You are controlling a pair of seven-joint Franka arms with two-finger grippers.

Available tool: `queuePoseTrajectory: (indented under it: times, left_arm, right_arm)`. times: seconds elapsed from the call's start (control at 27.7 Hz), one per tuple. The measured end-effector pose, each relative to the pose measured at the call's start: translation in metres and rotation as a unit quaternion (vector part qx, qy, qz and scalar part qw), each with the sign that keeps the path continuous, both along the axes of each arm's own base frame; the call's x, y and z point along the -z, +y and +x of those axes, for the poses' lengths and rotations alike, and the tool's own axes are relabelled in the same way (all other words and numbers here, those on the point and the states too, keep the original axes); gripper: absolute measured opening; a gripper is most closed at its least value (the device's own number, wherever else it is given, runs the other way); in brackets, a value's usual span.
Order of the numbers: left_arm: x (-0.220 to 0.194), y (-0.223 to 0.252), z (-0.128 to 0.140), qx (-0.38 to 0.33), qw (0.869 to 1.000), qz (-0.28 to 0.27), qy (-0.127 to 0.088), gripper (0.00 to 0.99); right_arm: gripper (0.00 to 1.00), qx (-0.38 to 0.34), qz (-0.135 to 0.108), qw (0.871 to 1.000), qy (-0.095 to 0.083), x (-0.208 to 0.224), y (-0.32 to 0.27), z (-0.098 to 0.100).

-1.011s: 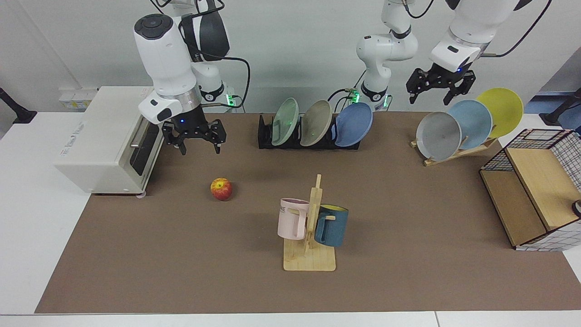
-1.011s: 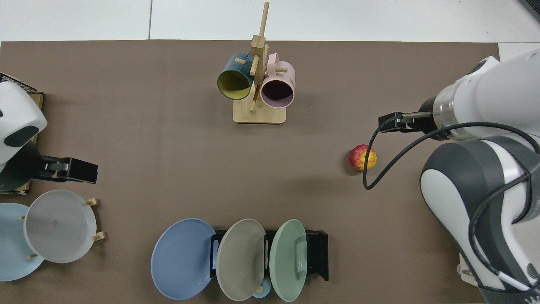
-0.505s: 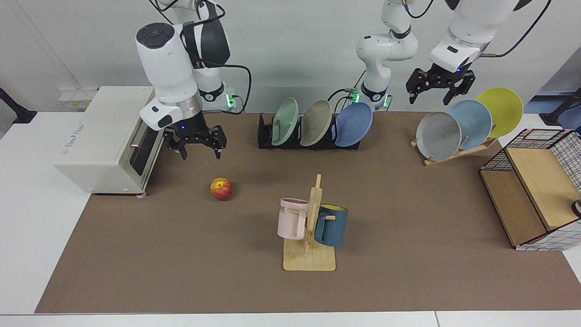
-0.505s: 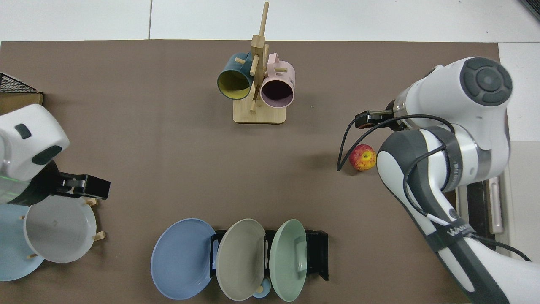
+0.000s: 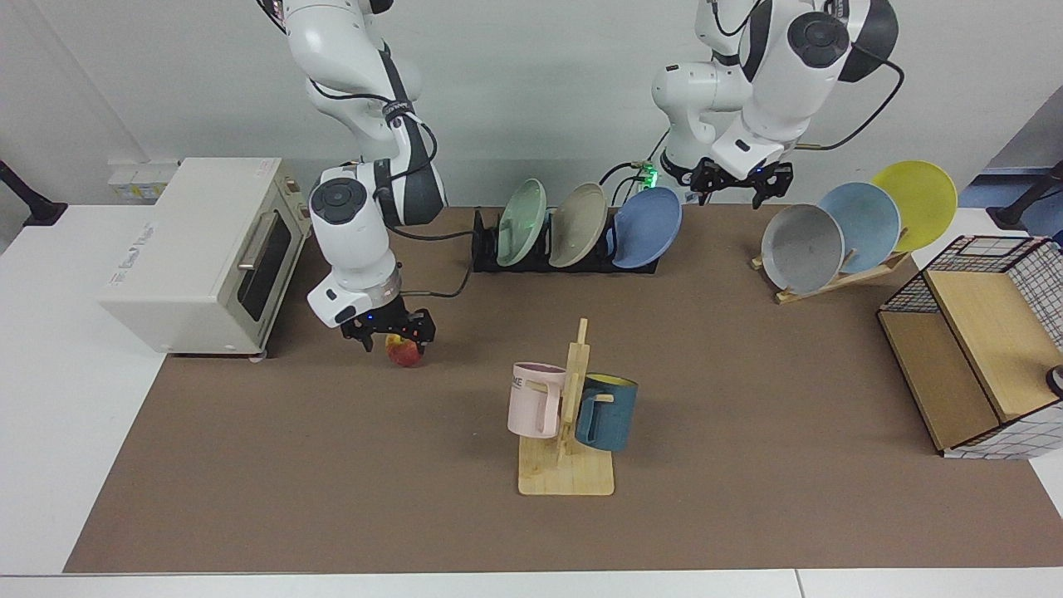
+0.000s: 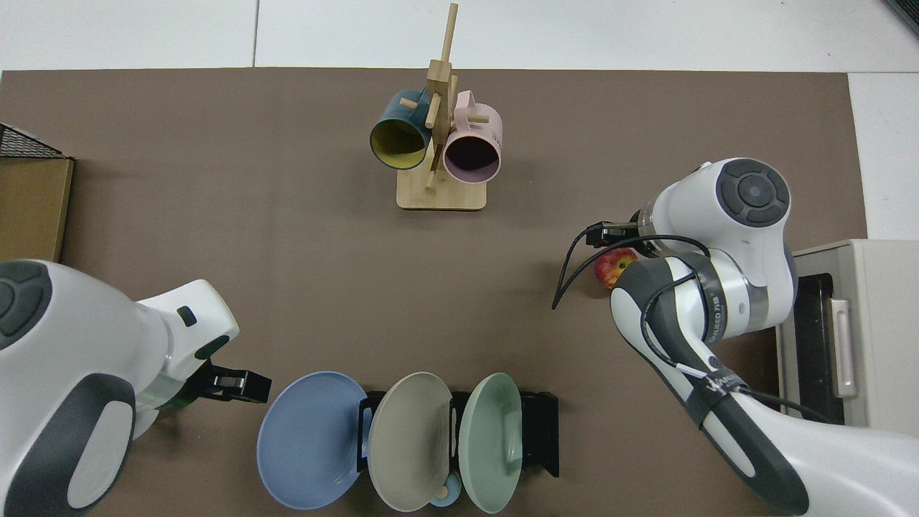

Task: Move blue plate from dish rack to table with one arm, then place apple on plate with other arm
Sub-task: 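Grasp the blue plate rim in the rack with the left gripper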

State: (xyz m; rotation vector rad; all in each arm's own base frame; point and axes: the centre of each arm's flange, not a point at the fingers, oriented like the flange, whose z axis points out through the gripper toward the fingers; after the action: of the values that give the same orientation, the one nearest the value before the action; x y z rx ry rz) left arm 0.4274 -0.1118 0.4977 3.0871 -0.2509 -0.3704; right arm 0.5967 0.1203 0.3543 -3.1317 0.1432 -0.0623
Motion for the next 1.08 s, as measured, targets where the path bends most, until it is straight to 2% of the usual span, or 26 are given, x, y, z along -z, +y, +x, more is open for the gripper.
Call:
queuePoseTrajectory:
  times: [0.47, 0.79, 0.83, 0.9, 0.94, 0.97, 1.01, 1.08]
  left_arm:
    - [0.078, -0.003, -0.034, -0.009, 1.000, -0.008, 0.024, 0.991]
    - [0.098, -0.015, -0.043, -0.003, 1.000, -0.012, 0.021, 0.982]
    - [0.098, -0.015, -0.043, -0.003, 1.000, -0.012, 0.021, 0.903]
    - [0.098, -0.015, -0.043, -0.003, 1.000, -0.013, 0.020, 0.815]
    - [0.098, -0.015, -0.043, -0.003, 1.000, -0.013, 0.020, 0.692]
    - [0.098, -0.015, -0.043, -0.003, 1.000, -0.013, 0.020, 0.630]
    - [0.098, -0.015, -0.043, -0.003, 1.000, -0.013, 0.020, 0.608]
    - [0.098, -0.015, -0.043, -0.003, 1.000, -0.013, 0.020, 0.498]
  right_arm:
    - [1.00, 0.000, -0.004, 1.000, 0.017, 0.051, -0.003, -0.012]
    - [1.00, 0.000, -0.007, 1.000, 0.028, 0.071, -0.004, -0.017]
    - [0.96, 0.000, -0.007, 1.000, 0.029, 0.071, -0.004, -0.017]
    - [0.91, 0.001, -0.007, 1.000, 0.029, 0.072, -0.004, -0.017]
    - [0.91, 0.000, -0.007, 1.000, 0.029, 0.072, -0.004, -0.017]
    - [0.90, 0.000, -0.007, 1.000, 0.029, 0.072, -0.004, -0.017]
    - [0.89, 0.000, -0.007, 1.000, 0.029, 0.072, -0.003, -0.017]
    - [0.79, -0.002, -0.007, 1.000, 0.028, 0.071, -0.001, -0.017]
